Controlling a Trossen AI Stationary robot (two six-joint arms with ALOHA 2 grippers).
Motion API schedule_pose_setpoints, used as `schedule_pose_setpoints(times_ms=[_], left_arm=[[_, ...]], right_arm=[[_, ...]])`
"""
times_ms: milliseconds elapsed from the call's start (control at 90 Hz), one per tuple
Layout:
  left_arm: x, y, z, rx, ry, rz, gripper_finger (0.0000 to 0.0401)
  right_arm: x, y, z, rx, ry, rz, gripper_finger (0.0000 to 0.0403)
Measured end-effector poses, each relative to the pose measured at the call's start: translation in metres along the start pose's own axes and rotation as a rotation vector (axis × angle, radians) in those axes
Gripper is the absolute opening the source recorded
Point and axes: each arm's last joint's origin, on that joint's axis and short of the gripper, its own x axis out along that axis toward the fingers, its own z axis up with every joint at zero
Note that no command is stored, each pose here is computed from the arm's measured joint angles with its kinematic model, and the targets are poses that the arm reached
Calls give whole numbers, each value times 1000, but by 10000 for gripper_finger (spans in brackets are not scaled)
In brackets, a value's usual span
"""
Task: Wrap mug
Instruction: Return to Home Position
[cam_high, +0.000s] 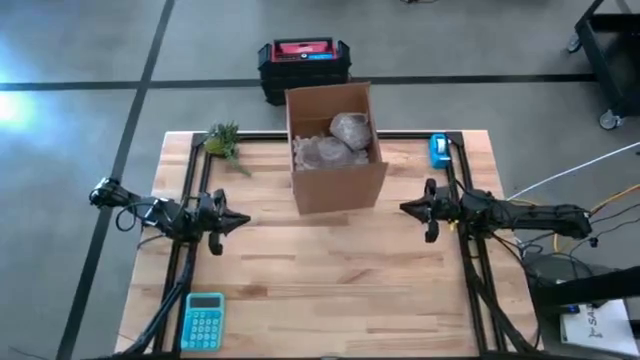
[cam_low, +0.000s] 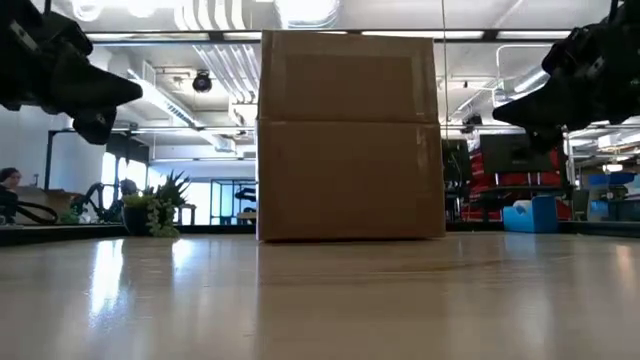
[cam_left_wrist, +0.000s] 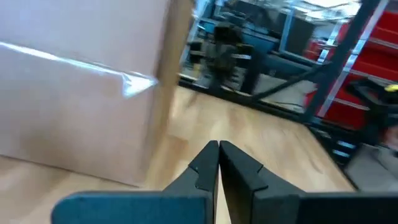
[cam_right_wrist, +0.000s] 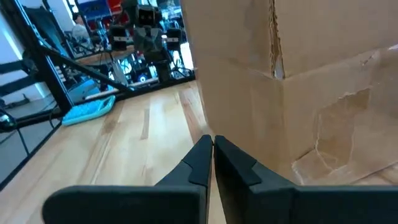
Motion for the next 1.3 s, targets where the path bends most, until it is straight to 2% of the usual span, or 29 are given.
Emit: schedule_pose_setpoints(times_ms=[422, 1300], left_arm=[[2, 2, -2, 61, 6, 76, 0], [14, -1, -17, 159, 158, 123, 0]], right_arm=[[0, 0, -1, -69, 11, 17, 2], [1, 0, -1, -72, 16, 17, 2]])
